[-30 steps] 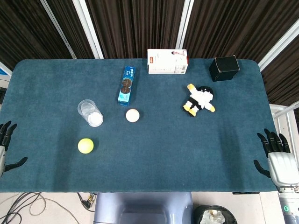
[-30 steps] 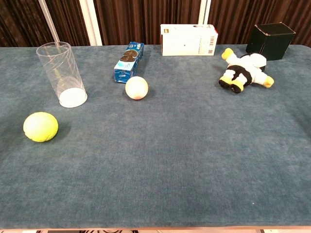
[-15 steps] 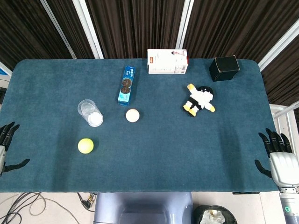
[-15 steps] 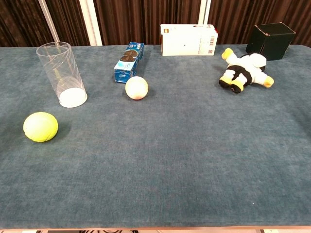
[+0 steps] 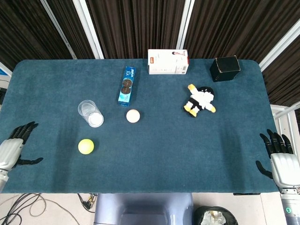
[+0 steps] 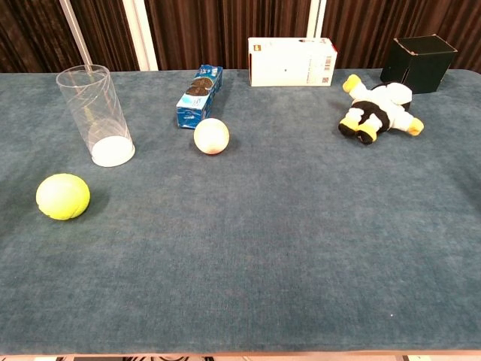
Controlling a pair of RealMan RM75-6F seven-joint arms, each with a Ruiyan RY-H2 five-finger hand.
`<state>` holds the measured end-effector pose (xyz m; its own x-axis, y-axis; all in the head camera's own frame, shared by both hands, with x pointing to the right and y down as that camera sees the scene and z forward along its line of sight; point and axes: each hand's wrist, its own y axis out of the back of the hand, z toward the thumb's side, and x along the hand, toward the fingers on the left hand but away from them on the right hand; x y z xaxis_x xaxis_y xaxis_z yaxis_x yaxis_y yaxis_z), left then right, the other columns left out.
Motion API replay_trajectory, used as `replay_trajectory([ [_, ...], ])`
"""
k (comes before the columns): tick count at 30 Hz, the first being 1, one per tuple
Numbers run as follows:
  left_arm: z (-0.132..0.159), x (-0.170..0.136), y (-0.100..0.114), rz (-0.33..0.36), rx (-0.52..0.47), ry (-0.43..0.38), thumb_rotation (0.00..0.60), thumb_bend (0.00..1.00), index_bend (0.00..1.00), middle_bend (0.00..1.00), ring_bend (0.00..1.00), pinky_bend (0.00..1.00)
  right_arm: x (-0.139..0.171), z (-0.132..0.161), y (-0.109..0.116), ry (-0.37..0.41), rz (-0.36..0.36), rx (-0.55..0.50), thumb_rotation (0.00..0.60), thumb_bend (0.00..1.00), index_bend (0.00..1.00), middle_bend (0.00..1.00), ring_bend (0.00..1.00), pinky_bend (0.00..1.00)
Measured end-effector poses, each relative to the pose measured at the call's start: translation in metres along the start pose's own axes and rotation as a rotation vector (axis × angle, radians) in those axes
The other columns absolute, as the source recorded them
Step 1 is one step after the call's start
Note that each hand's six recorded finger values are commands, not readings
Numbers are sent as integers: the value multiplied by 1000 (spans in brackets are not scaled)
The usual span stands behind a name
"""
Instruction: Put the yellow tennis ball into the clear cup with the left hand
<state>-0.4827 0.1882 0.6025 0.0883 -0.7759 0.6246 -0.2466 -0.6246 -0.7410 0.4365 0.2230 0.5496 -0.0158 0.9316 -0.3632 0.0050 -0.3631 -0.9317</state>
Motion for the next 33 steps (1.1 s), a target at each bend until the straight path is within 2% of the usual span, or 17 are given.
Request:
replay_trajectory([
  [5,9,34,-22,-116,22,10,600,0,8,14,0,0,1,1,-1,-2,1,5,600,352,132,35,40,0],
  [9,25,50,-40,-159,47,-20,600,0,8,15,0,0,0,1,-1,-3,0,6,600,352,132,35,40,0],
  [18,52,63,-68,-214,71,-71,600,0,23,31,0,0,1,-1,2,-10,-15,5,600,352,132,35,40,0],
  [33,94,77,-107,-260,115,-152,600,0,71,103,0,0,0,-4,5,-17,-22,-2,600,352,132,35,40,0],
])
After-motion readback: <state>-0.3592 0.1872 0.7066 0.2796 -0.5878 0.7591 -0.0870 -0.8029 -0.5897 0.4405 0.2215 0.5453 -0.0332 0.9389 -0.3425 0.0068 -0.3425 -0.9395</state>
